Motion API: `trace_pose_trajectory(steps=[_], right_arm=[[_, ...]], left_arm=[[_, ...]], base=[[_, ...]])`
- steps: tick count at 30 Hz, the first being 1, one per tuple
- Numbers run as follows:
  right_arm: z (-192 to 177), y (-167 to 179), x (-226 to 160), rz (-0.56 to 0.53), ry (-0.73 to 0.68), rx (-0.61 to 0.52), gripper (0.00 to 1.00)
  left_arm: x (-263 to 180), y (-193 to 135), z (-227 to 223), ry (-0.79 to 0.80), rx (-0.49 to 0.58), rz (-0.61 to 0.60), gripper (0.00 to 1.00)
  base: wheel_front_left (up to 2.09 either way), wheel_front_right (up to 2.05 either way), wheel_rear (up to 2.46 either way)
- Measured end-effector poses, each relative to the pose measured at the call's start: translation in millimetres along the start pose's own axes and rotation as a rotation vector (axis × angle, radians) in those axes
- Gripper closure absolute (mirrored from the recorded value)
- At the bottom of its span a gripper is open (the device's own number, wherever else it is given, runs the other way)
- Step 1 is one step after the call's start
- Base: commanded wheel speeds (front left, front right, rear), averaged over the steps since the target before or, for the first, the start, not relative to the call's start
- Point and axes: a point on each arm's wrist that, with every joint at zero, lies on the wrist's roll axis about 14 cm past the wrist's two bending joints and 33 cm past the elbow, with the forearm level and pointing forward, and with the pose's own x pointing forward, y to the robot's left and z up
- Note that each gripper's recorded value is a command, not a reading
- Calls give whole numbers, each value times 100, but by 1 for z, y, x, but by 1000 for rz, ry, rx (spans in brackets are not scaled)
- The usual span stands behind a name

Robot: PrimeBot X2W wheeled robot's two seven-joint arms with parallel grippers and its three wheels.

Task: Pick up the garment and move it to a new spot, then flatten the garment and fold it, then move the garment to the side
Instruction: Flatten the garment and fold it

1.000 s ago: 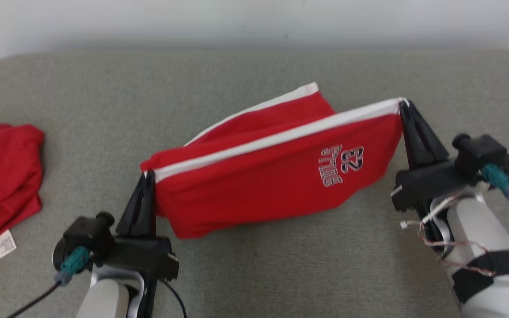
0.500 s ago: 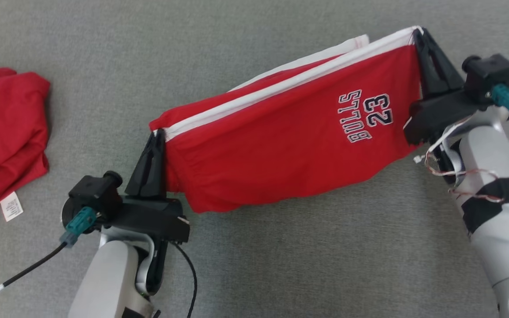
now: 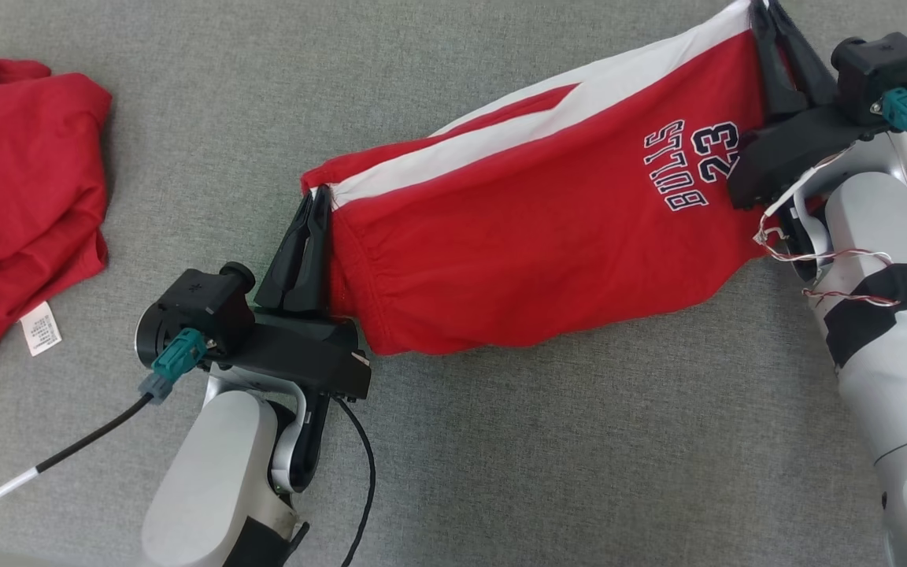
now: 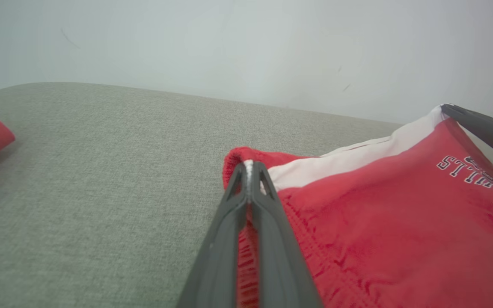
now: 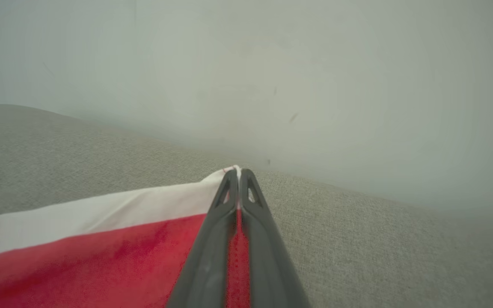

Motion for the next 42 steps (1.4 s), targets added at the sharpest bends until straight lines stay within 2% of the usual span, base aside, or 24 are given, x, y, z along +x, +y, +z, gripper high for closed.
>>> trace_pose_trajectory(steps=[1, 2, 10, 15, 24, 32, 34, 35, 37, 38, 39, 42], right_arm=[[1, 2, 2, 2, -4, 1, 0], [0, 3, 2, 3, -3, 7, 0], [5, -7, -12, -35, -20, 32, 0], [-3, -5, -33, -56, -10, 115, 0], [-38, 5, -82, -87, 89, 257, 0], [-57, 22, -97, -54, 186, 241, 0], [-61, 21, -98, -64, 213, 241, 15], [-63, 21, -98, -69, 226, 245, 45], [-67, 22, -100, -80, 254, 256, 62], [-68, 22, -101, -84, 262, 261, 87], [-69, 23, -103, -88, 269, 265, 100], [-68, 25, -106, -97, 276, 278, 100]], left_arm=[[0, 1, -1, 1, 0, 4, 18], [0, 1, -1, 1, 0, 7, 0], [-8, 12, 7, -25, -10, 73, 0], [-22, 16, 9, -30, -9, 96, 0], [-49, 16, 10, -30, -28, 112, 0], [-58, 12, 15, -42, -34, 105, 0], [-60, 12, 18, -48, -32, 105, 0], [-61, 12, 19, -50, -30, 105, 0], [-63, 13, 21, -55, -29, 109, 0], [-65, 13, 22, -56, -29, 111, 0], [-67, 14, 21, -55, -30, 114, 0], [-73, 16, 23, -58, -28, 121, 0]], base=[[0, 0, 0], [0, 0, 0], [0, 0, 0], [0, 0, 0], [0, 0, 0], [0, 0, 0], [0, 0, 0], [0, 0, 0], [0, 0, 0], [0, 0, 0], [0, 0, 0], [0, 0, 0]])
